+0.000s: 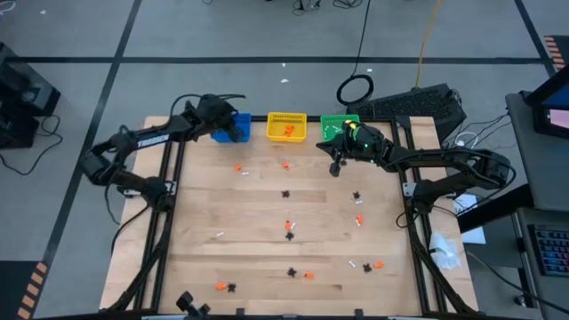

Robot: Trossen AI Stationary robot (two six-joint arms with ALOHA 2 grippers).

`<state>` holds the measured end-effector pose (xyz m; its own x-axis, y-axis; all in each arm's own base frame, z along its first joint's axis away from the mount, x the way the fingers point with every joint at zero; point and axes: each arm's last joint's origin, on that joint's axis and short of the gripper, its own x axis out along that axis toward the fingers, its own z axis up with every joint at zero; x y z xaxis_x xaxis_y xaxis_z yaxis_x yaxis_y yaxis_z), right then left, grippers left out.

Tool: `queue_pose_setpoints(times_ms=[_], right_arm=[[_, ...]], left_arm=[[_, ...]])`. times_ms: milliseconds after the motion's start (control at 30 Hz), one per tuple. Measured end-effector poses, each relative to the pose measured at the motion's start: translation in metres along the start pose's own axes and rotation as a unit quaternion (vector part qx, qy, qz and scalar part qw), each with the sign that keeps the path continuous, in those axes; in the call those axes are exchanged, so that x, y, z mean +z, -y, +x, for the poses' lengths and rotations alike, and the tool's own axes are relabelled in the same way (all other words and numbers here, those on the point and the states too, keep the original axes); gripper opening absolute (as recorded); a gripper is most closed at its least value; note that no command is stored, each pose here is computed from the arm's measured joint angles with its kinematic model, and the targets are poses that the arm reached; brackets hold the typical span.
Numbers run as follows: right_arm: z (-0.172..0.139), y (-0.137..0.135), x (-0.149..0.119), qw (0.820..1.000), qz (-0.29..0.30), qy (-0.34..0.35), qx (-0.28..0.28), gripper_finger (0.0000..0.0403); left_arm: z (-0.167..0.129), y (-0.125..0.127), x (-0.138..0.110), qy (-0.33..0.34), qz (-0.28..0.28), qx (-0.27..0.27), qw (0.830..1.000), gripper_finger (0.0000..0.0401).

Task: Sort Halloween decoration
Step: Put the orange skeleton toy into the yellow bin

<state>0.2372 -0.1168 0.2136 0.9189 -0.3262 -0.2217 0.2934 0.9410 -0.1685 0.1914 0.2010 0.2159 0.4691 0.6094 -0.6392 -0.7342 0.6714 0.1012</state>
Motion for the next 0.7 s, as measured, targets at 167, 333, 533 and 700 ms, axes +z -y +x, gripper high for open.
queue_pose_setpoints(times_ms=[167,333,533,700], right_arm=[[0.000,0.000,0.000,1.000,0.000,0.000,0.000,0.0000],[0.000,0.000,0.000,1.000,0.003,0.000,0.000,0.0000],[0.000,0.000,0.000,1.000,0.011,0.002,0.000,0.0000],[0.000,0.000,0.001,1.000,0.011,0.004,-0.001,0.0000]], left_arm=[[-0.029,0.026,-0.007,0.060,0.016,-0.042,0.997,0.0004],[-0.046,0.053,-0.027,0.118,0.031,-0.096,0.988,0.0004],[-0.056,0.080,-0.052,0.209,0.053,-0.160,0.963,0.0000],[-0.062,0.092,-0.063,0.265,0.087,-0.186,0.942,0.0000]])
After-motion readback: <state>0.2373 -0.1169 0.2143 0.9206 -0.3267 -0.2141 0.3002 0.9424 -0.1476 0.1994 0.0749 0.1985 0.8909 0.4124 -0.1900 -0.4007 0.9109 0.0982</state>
